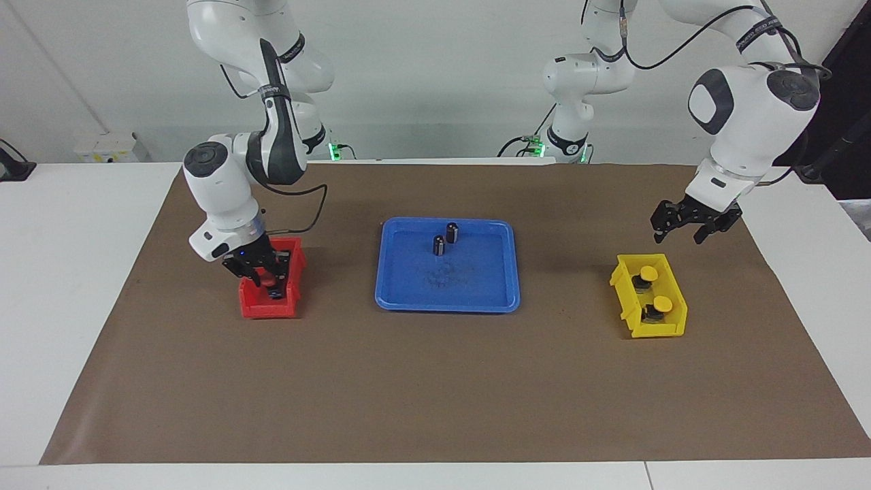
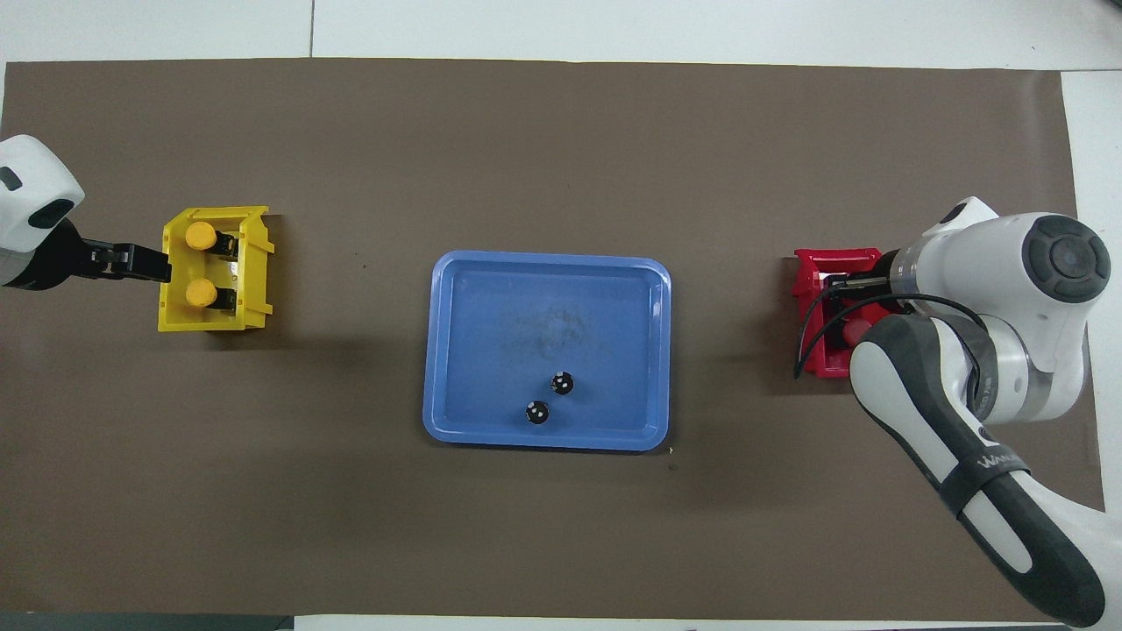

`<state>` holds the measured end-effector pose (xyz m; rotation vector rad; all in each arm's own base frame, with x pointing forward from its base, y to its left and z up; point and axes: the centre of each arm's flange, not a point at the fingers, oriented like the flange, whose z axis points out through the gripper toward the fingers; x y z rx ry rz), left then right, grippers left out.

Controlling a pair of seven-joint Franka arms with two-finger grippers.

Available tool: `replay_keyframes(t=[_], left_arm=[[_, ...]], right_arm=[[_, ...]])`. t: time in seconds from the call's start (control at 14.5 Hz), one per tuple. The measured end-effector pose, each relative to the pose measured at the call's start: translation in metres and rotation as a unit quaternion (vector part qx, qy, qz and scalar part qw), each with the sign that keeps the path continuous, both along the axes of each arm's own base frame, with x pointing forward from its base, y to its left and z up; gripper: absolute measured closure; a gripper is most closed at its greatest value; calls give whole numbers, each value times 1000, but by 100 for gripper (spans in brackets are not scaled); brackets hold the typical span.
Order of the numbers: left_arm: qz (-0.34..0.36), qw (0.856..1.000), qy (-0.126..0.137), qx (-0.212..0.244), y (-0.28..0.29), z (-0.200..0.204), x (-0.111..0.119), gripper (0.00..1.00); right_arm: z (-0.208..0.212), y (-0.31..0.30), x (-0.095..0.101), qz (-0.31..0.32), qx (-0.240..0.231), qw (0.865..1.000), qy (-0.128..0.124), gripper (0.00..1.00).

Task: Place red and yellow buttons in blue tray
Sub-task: 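Grasp a red button with the right gripper while the left gripper reaches yellow buttons, then place the red button in the blue tray while the left gripper grasps a yellow button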

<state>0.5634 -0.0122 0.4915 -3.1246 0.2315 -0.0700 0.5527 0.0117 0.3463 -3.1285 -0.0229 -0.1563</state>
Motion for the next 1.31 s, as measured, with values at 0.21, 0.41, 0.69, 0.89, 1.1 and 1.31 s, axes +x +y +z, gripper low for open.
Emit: replay_keyframes(t=[0.21, 0.41, 0.69, 0.89, 1.1, 1.31], left_arm=[[-3, 1000, 0, 0, -4, -13, 6, 14], [-7, 1000, 6, 0, -9, -36, 9, 14], [-8, 1000, 2, -1, -8, -78, 2, 16], [-8, 1000, 3, -1, -8, -94, 1, 18], [-6, 1000, -1, -1, -6, -105, 5, 20], [-4, 1000, -2, -1, -4, -112, 8, 20]], right_arm=[[19, 0, 8, 0, -1, 1000, 17, 59], [80, 3, 33, 3, 0, 999, 40, 59], [143, 83, 59, -23, 12, 999, 32, 59], [137, 182, 58, -69, 31, 997, 10, 59], [103, 269, 42, -98, 46, 994, 8, 59], [50, 325, 29, -99, 29, 995, 8, 59]])
